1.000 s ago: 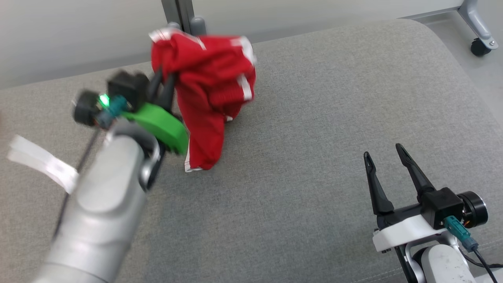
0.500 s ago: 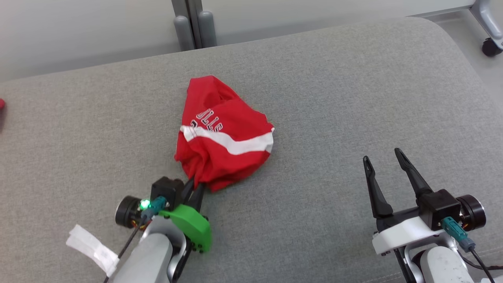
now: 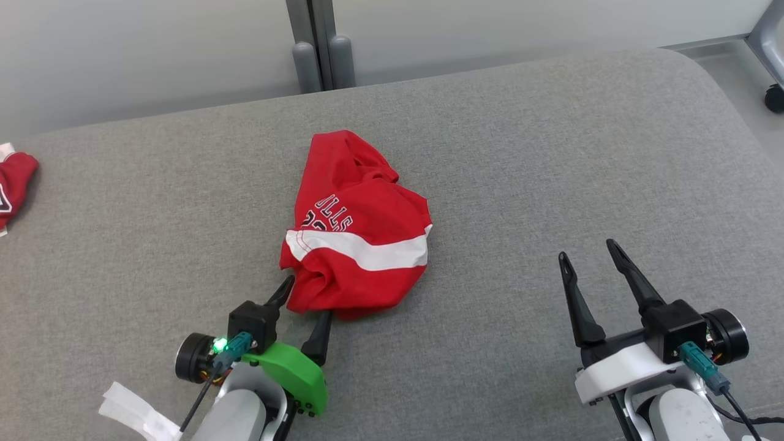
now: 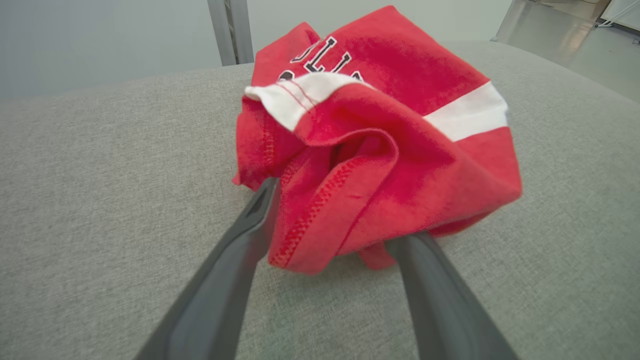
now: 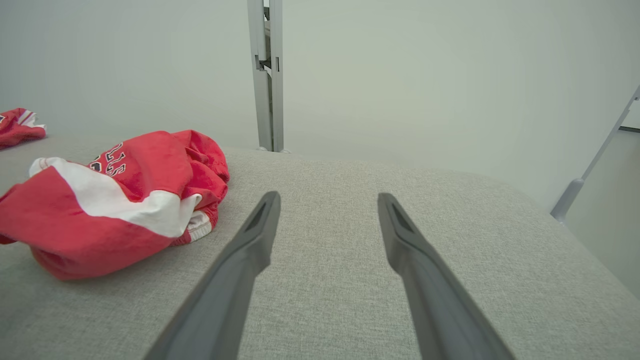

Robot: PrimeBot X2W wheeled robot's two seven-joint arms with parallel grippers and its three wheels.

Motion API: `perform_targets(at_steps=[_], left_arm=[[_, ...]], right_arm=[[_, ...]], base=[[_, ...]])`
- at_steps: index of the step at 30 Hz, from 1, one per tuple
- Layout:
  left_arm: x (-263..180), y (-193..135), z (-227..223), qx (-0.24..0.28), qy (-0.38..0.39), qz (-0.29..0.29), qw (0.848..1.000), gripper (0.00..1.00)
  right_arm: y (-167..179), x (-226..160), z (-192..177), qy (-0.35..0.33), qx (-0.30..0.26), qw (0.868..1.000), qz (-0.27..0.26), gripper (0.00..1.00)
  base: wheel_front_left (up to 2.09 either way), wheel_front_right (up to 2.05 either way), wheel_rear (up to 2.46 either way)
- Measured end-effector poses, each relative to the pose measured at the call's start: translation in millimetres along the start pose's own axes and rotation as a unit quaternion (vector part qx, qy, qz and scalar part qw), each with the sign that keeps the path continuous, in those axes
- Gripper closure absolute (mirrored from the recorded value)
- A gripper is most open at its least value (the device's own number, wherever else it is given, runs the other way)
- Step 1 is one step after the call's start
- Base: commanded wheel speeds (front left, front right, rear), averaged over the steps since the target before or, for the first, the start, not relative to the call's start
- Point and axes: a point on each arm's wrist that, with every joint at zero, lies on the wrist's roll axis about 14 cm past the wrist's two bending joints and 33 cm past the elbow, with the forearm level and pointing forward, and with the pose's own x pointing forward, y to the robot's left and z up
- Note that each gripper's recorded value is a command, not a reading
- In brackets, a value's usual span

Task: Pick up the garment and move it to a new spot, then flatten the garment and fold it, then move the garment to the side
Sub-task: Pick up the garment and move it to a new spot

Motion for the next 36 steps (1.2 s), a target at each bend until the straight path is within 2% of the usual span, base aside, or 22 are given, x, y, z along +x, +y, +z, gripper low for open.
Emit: perform_targets(at_steps=[10, 17, 28, 36], left_arm=[[-23, 9, 36, -0.023, -0.07, 0.026, 0.997, 0.0], [-49, 24, 55, -0.044, -0.119, 0.068, 0.99, 0.0], [-83, 41, 56, -0.066, -0.146, 0.124, 0.979, 0.0], [-92, 45, 51, -0.069, -0.144, 0.14, 0.977, 0.0]], right_arm=[[6, 1, 15, -0.022, -0.007, 1.0, 0.009, 0.0], [9, -2, 23, -0.033, -0.008, 0.999, 0.013, 0.0], [13, -7, 24, -0.035, 0.007, 0.999, 0.016, 0.0], [12, -10, 17, -0.023, 0.019, 0.999, 0.013, 0.0]], base=[[0.0, 0.0, 0.0], [0.0, 0.0, 0.0], [0.0, 0.0, 0.0], [0.0, 0.0, 0.0]])
